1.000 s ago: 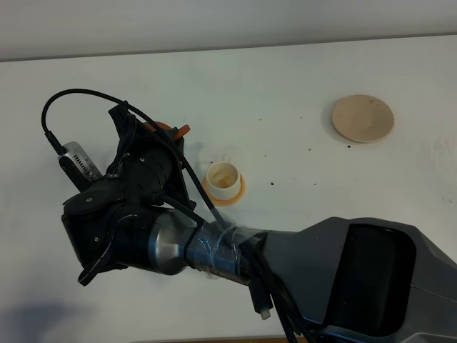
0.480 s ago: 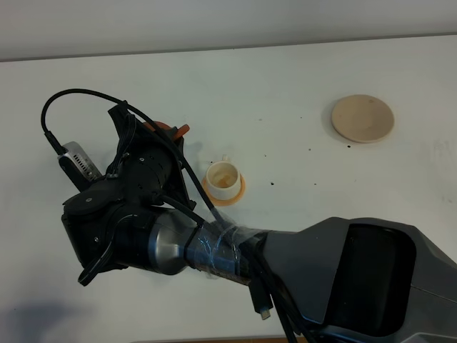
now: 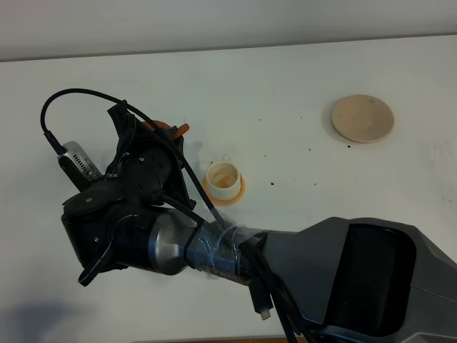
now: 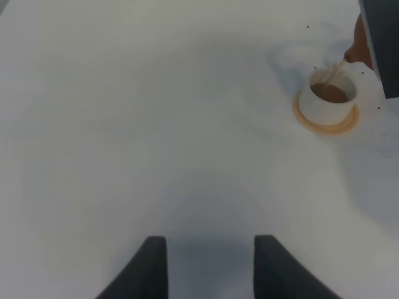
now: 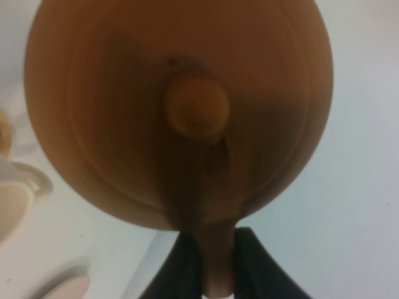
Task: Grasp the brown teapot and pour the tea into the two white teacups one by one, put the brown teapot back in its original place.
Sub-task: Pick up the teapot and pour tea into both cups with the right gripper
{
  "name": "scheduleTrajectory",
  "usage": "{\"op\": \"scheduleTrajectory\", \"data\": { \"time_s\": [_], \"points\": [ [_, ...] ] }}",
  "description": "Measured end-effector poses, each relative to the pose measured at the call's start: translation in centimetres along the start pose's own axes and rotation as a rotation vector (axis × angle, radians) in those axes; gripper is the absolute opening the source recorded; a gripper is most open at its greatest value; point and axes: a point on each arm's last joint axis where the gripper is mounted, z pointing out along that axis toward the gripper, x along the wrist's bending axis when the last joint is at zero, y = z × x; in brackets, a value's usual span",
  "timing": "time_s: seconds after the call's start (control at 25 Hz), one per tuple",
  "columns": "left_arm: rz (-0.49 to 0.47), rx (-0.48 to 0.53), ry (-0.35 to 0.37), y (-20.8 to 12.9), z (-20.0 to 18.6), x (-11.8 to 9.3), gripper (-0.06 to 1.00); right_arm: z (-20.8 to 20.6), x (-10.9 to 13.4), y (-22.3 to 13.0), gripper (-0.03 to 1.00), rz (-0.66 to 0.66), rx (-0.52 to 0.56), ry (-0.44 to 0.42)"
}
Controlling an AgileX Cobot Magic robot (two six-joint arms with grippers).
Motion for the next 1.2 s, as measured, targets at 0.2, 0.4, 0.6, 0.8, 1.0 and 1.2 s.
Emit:
{"op": "scheduleTrajectory", "data": {
  "time_s": [0.2, 0.4, 0.6, 0.8, 1.0, 1.2],
  "points": [
    [0.000, 0.000, 0.000, 0.00, 0.00, 0.00, 0.37, 0.00, -0.01, 0.00, 0.13, 0.000, 0.000, -0.001],
    [0.000, 0.000, 0.000, 0.00, 0.00, 0.00, 0.37, 0.00, -0.13, -0.05, 0.13, -0.006, 0.006, -0.015],
    [0.000, 0.000, 0.000, 0.00, 0.00, 0.00, 0.37, 0.00, -0.16, -0.06, 0.13, -0.007, 0.007, -0.017],
    [0.000, 0.000, 0.000, 0.00, 0.00, 0.00, 0.37, 0.00, -0.17, -0.07, 0.13, -0.008, 0.007, -0.019],
    [0.001, 0.000, 0.000, 0.00, 0.00, 0.00, 0.37, 0.00, -0.17, -0.07, 0.13, -0.008, 0.007, -0.019],
    [0.001, 0.000, 0.000, 0.00, 0.00, 0.00, 0.37, 0.00, -0.18, -0.06, 0.13, -0.008, 0.007, -0.020]
  ]
}}
